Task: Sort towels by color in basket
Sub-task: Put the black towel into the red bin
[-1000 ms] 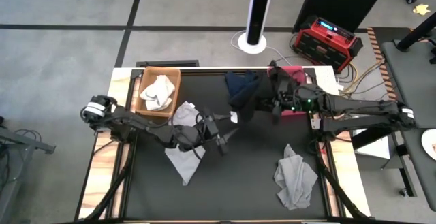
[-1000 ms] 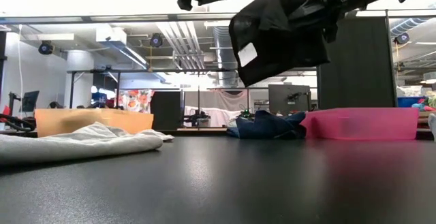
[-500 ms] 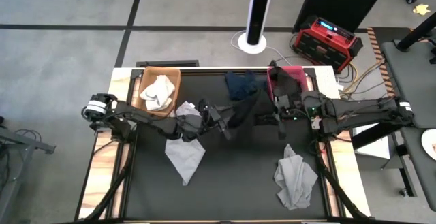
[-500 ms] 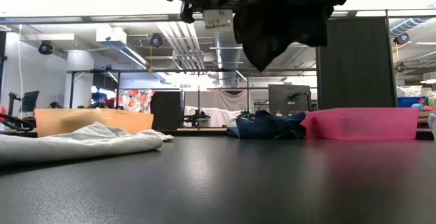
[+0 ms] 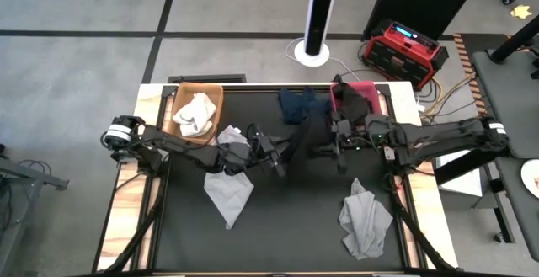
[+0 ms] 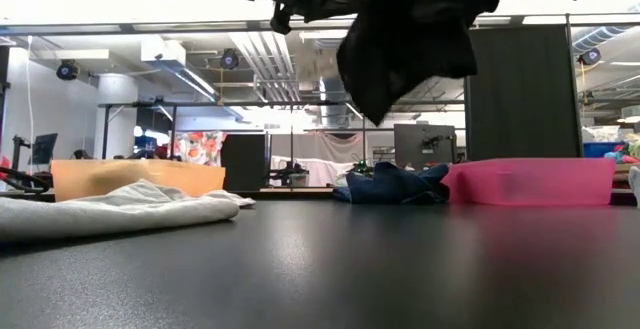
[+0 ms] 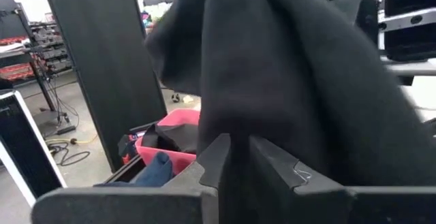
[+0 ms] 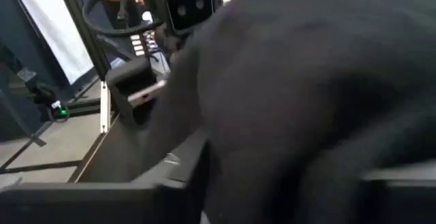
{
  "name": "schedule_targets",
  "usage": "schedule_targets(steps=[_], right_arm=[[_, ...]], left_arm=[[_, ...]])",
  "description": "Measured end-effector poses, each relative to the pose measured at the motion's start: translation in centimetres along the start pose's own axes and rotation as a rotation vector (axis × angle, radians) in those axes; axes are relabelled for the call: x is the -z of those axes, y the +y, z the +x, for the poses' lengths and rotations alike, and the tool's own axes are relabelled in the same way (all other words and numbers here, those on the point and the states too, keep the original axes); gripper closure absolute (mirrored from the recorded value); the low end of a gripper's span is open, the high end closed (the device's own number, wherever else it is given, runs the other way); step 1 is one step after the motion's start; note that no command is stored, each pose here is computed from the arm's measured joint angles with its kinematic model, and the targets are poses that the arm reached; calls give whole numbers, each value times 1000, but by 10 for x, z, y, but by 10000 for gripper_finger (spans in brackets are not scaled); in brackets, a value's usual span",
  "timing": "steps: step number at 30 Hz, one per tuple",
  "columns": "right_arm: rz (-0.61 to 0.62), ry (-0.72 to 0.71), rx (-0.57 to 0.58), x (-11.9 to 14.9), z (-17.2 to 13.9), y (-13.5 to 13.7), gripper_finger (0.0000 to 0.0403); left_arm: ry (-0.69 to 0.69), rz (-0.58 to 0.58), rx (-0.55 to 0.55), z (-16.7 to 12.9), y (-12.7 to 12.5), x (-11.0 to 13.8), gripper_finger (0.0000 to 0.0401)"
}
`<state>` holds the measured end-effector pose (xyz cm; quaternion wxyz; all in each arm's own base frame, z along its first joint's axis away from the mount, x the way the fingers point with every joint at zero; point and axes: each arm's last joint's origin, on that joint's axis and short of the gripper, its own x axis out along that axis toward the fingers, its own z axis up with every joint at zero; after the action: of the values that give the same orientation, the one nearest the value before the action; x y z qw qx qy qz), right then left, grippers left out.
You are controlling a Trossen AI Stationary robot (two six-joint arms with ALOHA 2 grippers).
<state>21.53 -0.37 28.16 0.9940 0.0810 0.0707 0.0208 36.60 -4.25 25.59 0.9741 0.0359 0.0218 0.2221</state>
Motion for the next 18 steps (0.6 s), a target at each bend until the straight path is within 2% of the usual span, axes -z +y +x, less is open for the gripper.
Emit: schedule_targets(steps=[6,8,10,12,14,16,17,18], right_arm=[[-4,-49,-5,-3,6,0,171],[-3,-39,-4,-1,9,-1,156],[-2,-21,-1,2,13,-2,160],[-6,-7,1,5,17,-2,191],[-27,-10,0,7,21,-3,252],[-57,-24,-2,7,24,-3,333],[-74,-29,-2,7,24,-3,363],[-77,-36,-3,6,25,-3,375]], left_arm=[[-1,-1,40,0,-1,0,363],[-4,-8,52,0,-2,0,363],[-7,-15,52,0,-2,-1,363],[-8,-17,52,0,-2,-1,363],[-9,-18,52,0,-2,-1,363],[-9,-18,52,0,-2,-1,363],[-9,-18,52,0,-2,-1,363],[-9,-18,52,0,-2,-1,363]])
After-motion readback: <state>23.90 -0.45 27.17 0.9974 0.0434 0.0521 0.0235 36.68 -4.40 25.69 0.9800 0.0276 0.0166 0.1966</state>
